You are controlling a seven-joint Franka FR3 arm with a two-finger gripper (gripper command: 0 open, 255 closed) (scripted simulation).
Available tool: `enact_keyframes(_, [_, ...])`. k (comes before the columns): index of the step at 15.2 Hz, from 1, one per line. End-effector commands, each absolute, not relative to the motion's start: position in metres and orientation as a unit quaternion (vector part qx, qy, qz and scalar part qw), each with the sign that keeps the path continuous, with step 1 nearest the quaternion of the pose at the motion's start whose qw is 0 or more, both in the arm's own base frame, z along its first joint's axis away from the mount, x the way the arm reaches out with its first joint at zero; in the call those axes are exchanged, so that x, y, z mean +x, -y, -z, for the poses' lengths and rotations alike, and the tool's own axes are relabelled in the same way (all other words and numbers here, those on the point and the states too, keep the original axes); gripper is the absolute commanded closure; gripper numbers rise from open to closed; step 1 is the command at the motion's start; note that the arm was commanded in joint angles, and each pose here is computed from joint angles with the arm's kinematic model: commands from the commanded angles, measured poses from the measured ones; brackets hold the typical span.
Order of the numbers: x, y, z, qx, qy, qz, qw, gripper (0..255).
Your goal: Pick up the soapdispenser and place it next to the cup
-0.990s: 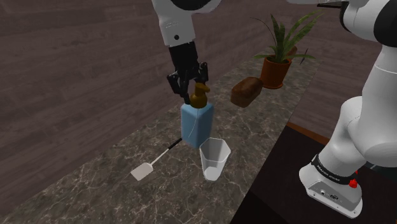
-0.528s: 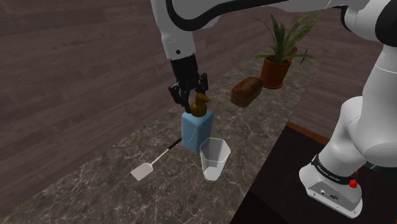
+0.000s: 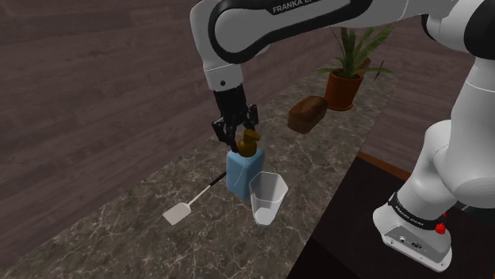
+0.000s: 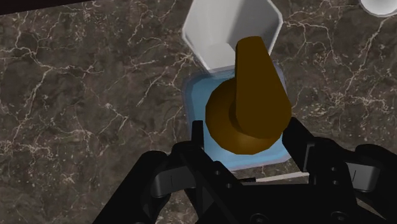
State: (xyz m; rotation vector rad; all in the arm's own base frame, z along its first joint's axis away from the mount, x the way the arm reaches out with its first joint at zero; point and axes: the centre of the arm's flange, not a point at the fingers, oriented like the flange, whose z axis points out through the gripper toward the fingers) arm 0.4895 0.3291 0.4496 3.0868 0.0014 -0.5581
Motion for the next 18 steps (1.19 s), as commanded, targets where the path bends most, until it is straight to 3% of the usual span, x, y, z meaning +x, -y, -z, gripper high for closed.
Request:
enact_keyframes(1, [0.489,-0.329,-0.439,0.984,-0.001,0.178,0.002,255])
enact_keyframes(7, [0.489,-0.329,-0.404,0.984,-0.001,0.178,0.002,255])
enact_keyframes(15, [0.489,-0.329,-0.404,0.984,-0.001,0.178,0.002,255])
enact_keyframes(16, [0.489,-0.329,-0.404,0.984,-0.001,0.178,0.002,0])
enact_keyframes(18, [0.489,-0.329,-0.404,0.984,-0.001,0.178,0.002,0])
